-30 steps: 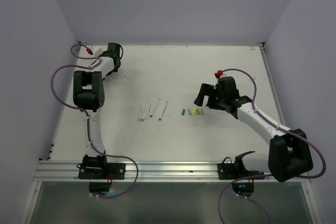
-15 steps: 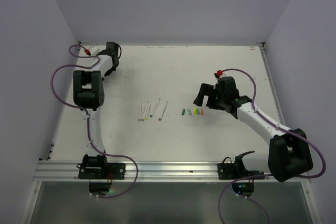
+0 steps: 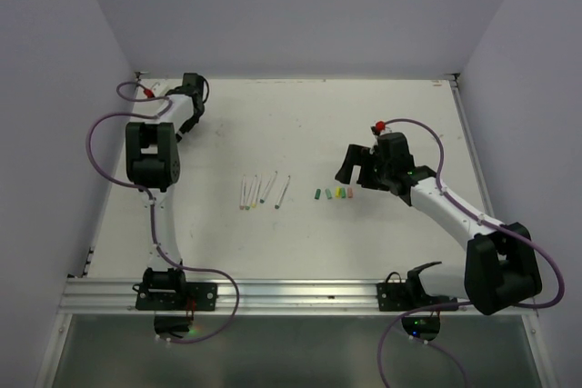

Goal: Open the pen caps

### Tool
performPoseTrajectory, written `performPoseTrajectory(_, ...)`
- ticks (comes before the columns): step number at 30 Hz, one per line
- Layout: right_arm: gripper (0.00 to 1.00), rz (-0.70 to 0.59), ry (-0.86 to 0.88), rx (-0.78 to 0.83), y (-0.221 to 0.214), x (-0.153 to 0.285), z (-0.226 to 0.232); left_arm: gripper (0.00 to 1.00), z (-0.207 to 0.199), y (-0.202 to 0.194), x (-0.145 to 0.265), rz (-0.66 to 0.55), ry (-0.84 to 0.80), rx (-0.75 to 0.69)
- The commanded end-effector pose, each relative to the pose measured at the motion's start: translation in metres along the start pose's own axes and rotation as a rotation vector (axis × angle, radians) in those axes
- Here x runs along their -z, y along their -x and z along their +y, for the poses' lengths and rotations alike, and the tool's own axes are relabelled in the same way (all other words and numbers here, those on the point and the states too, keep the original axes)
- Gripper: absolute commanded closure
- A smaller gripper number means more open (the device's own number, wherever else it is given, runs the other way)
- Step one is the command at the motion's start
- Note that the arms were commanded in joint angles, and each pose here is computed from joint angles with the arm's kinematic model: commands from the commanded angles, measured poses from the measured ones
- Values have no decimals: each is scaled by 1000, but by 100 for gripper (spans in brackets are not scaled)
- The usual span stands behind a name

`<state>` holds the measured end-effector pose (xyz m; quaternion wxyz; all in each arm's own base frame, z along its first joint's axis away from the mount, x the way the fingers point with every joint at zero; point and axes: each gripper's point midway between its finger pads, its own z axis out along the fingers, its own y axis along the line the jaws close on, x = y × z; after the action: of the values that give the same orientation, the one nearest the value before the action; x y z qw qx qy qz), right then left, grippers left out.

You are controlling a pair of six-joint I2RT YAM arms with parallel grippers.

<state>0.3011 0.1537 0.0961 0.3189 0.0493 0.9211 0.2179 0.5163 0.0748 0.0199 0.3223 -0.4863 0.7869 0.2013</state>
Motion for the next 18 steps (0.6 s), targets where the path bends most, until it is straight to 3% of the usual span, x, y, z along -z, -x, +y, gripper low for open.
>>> performPoseTrajectory(1, 1, -44, 19, 9, 15, 6, 8, 21, 28, -30, -1, 113, 64, -25)
performPoseTrajectory(3, 1, -54, 15, 14, 17, 9, 8, 24, 33, -42, -2, 150, 66, -35)
performPoseTrajectory(8, 1, -83, -7, 12, 21, 18, 5, 43, 53, -66, -4, 226, 100, -14)
performPoseTrajectory(15, 1, -116, -24, 11, 27, 29, 5, 70, 68, -73, 10, 238, 51, 37)
performPoseTrajectory(16, 2, -110, -28, 9, 25, 30, 3, 81, 70, -75, 11, 244, 51, 39)
performPoseTrajectory(18, 2, -121, -36, 5, 26, 33, 2, 92, 74, -79, 13, 255, 48, 37)
